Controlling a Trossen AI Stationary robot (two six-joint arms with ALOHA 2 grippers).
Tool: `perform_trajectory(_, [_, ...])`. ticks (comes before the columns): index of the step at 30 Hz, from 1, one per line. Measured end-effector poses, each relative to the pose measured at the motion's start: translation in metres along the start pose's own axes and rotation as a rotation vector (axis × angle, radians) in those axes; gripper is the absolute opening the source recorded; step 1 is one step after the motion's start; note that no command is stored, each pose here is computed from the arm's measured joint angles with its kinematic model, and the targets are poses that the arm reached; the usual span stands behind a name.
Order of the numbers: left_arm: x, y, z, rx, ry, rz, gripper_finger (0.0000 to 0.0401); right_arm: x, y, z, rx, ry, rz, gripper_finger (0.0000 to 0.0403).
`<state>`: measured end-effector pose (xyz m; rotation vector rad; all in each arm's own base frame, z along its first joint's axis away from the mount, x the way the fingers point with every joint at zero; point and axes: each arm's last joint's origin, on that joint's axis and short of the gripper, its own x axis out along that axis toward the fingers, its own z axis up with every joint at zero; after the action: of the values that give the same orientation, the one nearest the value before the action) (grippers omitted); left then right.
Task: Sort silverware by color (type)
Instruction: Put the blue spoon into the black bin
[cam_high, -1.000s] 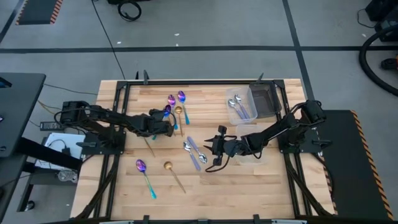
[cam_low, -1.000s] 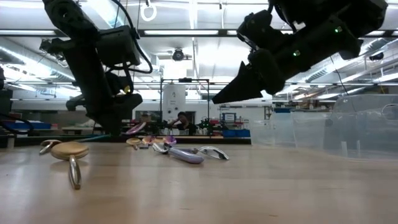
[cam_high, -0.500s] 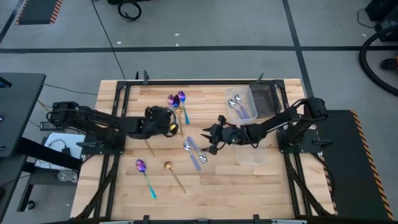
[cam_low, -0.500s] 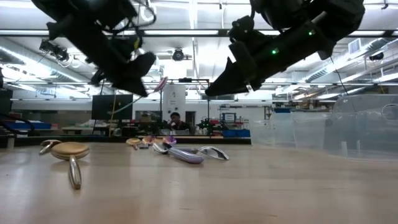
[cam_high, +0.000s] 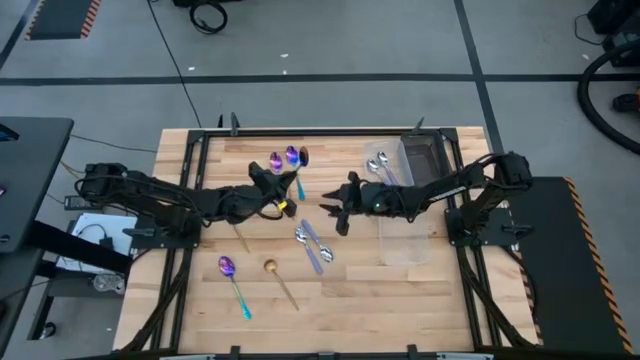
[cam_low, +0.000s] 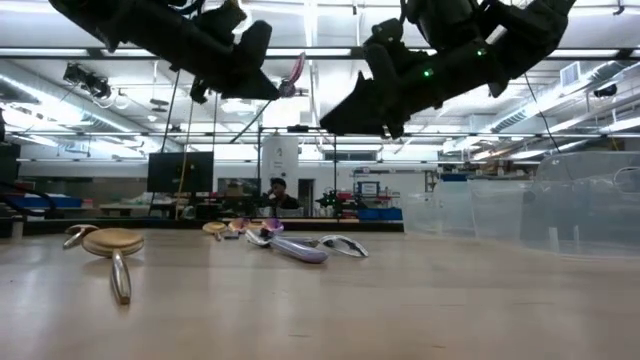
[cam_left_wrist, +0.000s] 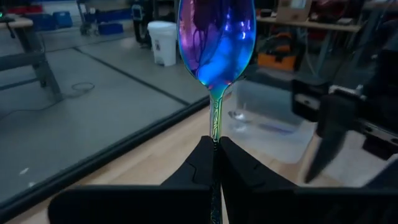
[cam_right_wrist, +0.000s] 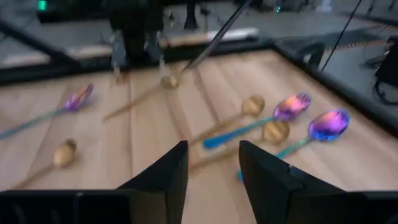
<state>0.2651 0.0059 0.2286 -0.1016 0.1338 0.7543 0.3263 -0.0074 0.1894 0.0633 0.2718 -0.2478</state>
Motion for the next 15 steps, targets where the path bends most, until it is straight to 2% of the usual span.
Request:
perform_trajectory(6, [-0.001, -0.004, 0.010, -0.011, -0.079, -0.066, 0.0018, 0.000, 0.000, 0.014, -0.041, -0.136, 0.063, 0.0189])
perform_trajectory(15, [0.001, -0.006, 0.014, -0.010, -0.119, -0.130, 0.0018, 0.002, -0.014, 0.018, -0.043, -0.163, 0.099, 0.0201])
